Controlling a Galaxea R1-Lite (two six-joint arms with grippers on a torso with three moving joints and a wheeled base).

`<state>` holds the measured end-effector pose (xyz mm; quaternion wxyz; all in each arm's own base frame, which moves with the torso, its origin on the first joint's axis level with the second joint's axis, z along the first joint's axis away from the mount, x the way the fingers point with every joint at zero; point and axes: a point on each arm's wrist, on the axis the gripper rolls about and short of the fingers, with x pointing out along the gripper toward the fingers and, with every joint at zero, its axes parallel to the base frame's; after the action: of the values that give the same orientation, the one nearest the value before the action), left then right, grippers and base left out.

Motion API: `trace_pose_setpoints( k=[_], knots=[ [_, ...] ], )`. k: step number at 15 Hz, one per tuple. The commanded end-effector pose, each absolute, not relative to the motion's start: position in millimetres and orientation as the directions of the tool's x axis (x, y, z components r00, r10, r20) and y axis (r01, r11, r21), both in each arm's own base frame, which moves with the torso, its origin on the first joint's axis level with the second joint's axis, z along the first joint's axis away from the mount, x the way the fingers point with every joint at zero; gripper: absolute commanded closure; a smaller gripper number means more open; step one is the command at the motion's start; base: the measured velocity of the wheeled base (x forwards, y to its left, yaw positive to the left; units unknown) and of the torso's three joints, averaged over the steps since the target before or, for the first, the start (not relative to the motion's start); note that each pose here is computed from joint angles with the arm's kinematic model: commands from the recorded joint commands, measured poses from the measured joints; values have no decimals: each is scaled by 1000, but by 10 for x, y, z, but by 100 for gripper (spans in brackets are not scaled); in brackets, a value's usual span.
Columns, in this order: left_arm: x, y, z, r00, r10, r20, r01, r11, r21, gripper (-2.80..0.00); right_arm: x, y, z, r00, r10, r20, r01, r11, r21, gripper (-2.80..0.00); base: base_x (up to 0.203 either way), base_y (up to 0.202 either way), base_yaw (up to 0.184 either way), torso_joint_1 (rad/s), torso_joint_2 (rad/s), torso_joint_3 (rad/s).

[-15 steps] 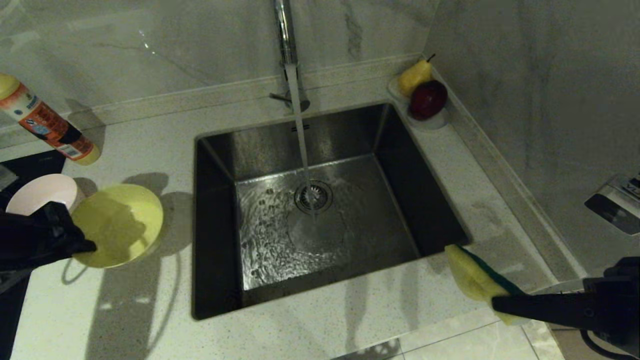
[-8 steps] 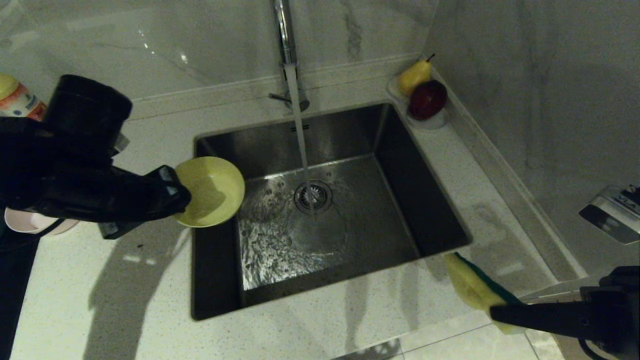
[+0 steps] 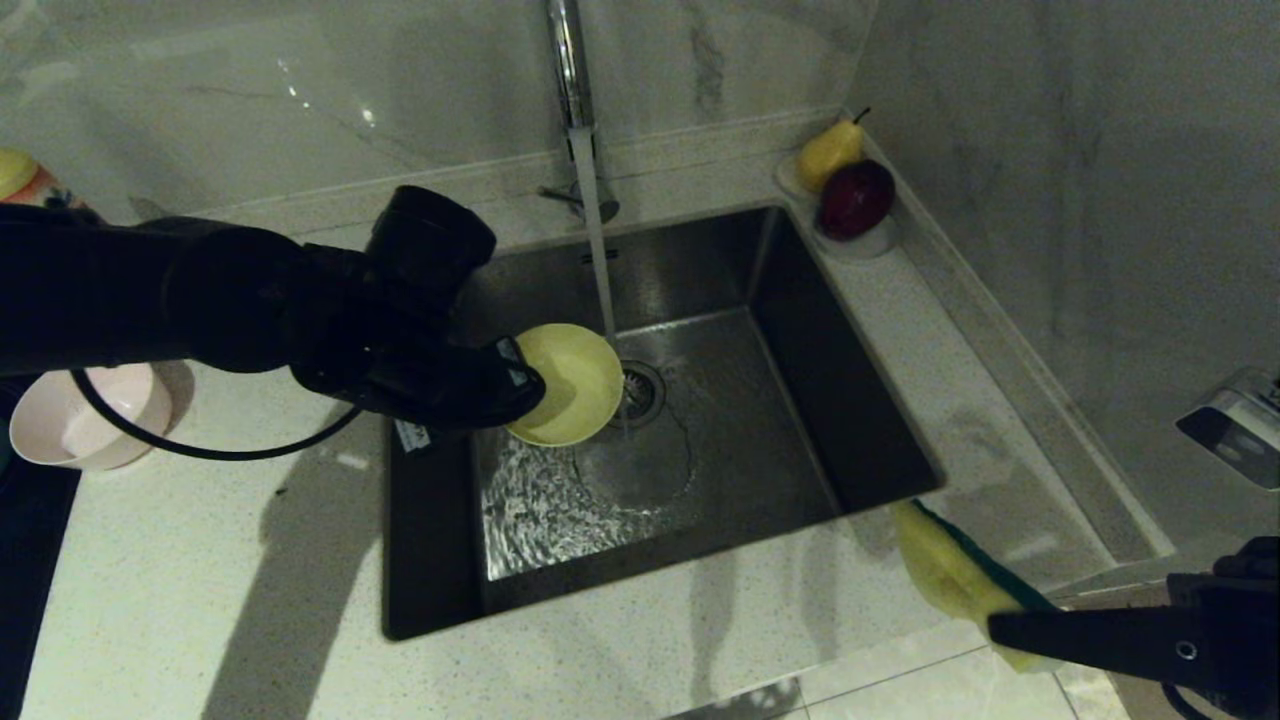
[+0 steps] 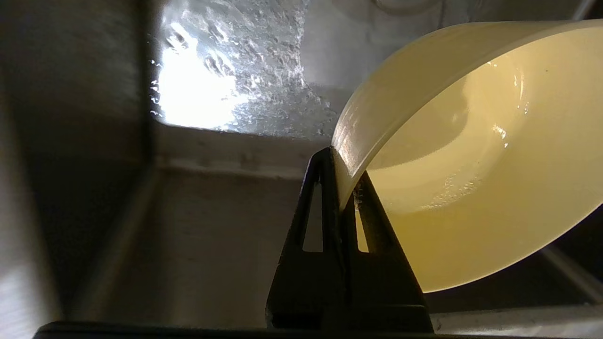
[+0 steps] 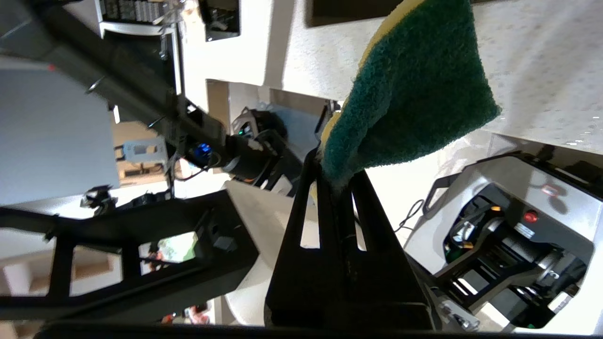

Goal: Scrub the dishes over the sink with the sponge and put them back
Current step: Wash the bowl

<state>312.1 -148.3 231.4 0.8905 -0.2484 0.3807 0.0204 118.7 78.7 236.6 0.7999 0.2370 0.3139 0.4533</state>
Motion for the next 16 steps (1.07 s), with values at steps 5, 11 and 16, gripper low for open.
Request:
trace_pose_setpoints(
  k=[5, 11, 16],
  knots=[
    [3313, -1707, 2109, 680, -161, -716, -224, 883, -411, 0, 1169, 782, 2382, 380, 883, -276, -586, 461, 666, 0, 0, 0, 0, 0, 0, 0],
    [3447, -1771, 2240, 730, -187, -658, -256, 817, -517, 0, 1157, 776, 2360, 378, 883, -279, -586, 461, 666, 0, 0, 0, 0, 0, 0, 0],
    [3469, -1769, 2287, 746, -191, -638, -263, 796, -545, 0, 1181, 787, 2352, 379, 883, -275, -589, 460, 665, 0, 0, 0, 0, 0, 0, 0]
  ],
)
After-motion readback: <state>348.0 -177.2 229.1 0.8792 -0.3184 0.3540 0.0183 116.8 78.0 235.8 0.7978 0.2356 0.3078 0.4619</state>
